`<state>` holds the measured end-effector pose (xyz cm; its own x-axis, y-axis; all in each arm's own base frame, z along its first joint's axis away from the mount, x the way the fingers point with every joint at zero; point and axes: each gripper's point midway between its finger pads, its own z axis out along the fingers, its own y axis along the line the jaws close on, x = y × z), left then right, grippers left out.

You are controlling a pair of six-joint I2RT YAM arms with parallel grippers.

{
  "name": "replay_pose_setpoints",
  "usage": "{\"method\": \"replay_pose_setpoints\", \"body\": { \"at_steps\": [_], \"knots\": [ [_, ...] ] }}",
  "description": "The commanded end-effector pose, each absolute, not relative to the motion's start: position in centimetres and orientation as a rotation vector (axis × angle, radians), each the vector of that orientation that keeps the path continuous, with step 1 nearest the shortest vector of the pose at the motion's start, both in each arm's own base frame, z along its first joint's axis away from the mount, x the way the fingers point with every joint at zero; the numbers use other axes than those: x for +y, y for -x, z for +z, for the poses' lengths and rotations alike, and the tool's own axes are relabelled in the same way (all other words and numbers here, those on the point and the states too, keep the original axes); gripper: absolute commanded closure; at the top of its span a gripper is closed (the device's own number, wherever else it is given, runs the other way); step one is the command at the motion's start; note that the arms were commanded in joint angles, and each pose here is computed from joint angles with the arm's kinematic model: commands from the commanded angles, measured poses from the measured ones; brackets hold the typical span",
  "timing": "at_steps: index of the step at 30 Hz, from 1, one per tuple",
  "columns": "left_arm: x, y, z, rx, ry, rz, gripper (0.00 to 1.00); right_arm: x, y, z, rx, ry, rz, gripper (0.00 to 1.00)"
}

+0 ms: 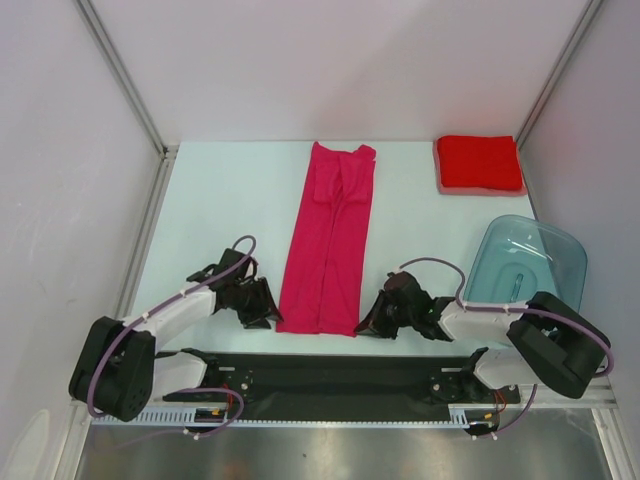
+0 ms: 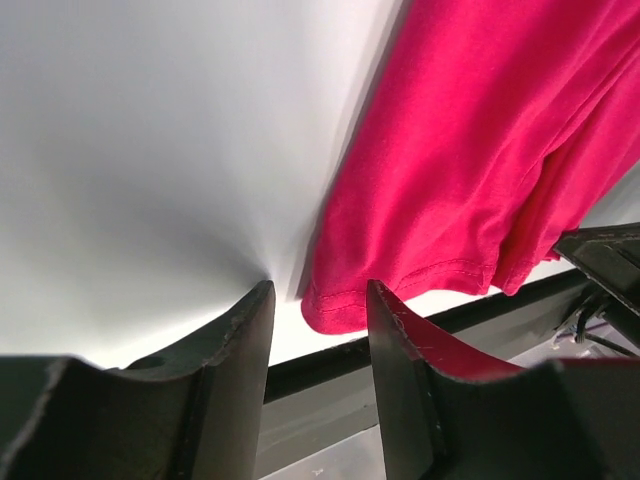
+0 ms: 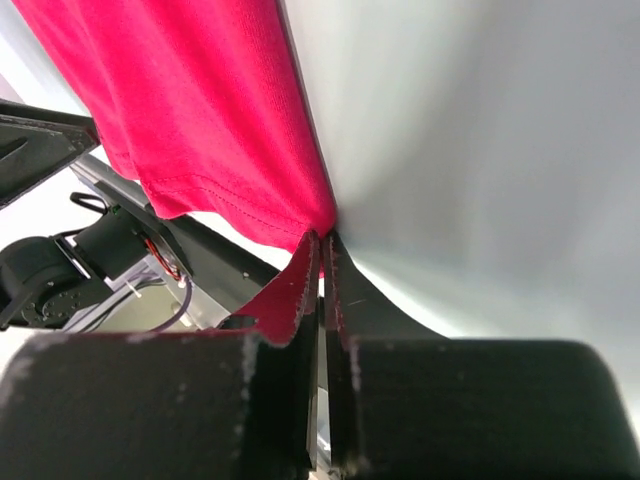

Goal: Fold and stack the t-shirts
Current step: Fold the tshirt

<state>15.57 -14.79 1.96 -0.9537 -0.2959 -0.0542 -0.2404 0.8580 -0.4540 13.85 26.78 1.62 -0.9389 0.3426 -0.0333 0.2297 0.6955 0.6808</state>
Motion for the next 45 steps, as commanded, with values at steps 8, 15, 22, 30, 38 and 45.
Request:
{"method": "replay_pose_setpoints", "body": {
  "at_steps": [8,15,22,30,38,45],
  "knots": [
    [-16.1,-15.2,2.1,2.855,0.417,-0.849,0.52,22.3,-11.7,0.0,2.780,-0.430,0.881,1.00],
    [-16.7,-14.4,1.5,2.869,0.409,-0.887,0.56,21.5,-11.0,-0.1,2.761,-0.453,0.912,1.00],
    [-17.9,-13.0,0.7,2.948,0.378,-0.889,0.56,21.6,-11.1,0.0,2.754,-0.441,0.929,1.00],
    [-17.9,-11.9,0.0,2.930,0.465,-0.906,0.73,21.3,-11.1,0.2,2.754,-0.417,0.935,1.00],
    [-19.1,-10.8,0.2,2.981,0.351,-0.922,1.00,20.7,-10.4,0.3,2.753,-0.378,0.936,1.00],
    [-19.4,-8.6,1.2,2.971,0.360,-0.956,1.00,20.4,-9.4,1.7,2.737,-0.301,0.941,1.00]
  ]
}}
